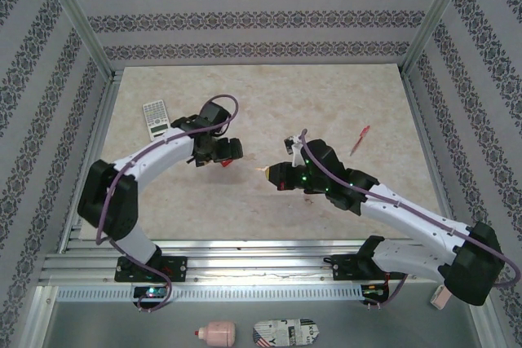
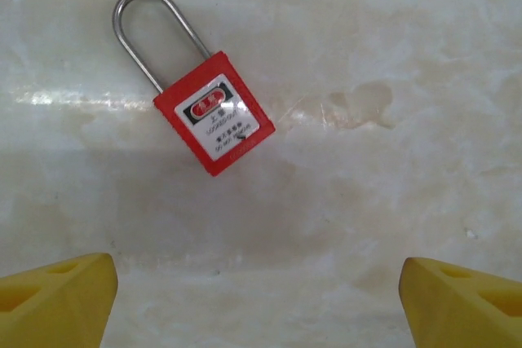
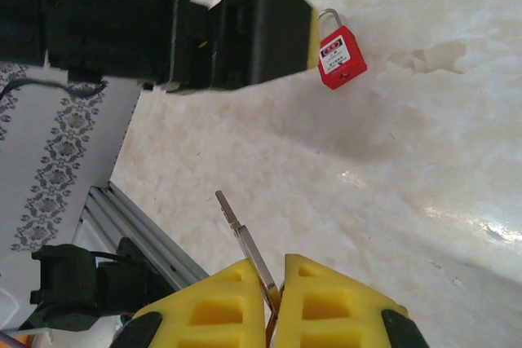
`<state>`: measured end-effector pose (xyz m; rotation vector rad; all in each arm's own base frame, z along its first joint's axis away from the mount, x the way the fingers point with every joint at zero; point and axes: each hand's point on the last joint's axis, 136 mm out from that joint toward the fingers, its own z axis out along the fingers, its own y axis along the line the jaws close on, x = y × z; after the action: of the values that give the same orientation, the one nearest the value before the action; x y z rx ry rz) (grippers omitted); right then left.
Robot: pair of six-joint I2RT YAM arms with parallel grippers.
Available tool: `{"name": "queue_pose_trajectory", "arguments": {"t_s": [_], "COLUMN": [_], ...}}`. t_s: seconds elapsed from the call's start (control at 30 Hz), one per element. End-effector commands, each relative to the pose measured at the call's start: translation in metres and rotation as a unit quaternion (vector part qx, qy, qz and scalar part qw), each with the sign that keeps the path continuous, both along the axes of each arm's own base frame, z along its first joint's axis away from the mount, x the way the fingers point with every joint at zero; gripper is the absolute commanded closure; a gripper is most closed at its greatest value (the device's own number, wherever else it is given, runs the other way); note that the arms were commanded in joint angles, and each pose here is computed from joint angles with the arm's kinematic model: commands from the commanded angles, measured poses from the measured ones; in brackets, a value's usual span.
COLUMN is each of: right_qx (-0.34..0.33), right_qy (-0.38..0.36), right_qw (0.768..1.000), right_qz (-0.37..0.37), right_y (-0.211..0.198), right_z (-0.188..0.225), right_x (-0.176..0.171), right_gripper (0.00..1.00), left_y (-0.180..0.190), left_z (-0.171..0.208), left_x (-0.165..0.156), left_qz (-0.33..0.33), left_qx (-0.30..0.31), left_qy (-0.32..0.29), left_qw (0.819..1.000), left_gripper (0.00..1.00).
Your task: Unlock with the key
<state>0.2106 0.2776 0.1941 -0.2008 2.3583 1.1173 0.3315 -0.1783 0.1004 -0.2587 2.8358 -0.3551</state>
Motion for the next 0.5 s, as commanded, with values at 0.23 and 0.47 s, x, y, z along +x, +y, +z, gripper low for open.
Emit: {"name": "queue_pose_trajectory", "arguments": {"t_s": [0.23,0.47], "right_qx": [-0.011,0.003], "right_qy": [-0.009,-0.011], "right_qw": [1.000,1.000], "right_qz": [0.022,0.022], "right_y": [0.001,0.001], "right_z": [-0.013,-0.017], "right_x": [-0.008,-0.011], "right_gripper": [1.00,1.00], "left_y": [0.005,0.011], "left_z": [-0.042,-0.063], "left_x": [0.020,0.029], "left_qz": [0.057,0.115], "left_qx": [-0.013,-0.029], "left_qy": [0.078,0.093], "left_qw": [0.995,0.989], "left_gripper": [0.18,0.19]}}
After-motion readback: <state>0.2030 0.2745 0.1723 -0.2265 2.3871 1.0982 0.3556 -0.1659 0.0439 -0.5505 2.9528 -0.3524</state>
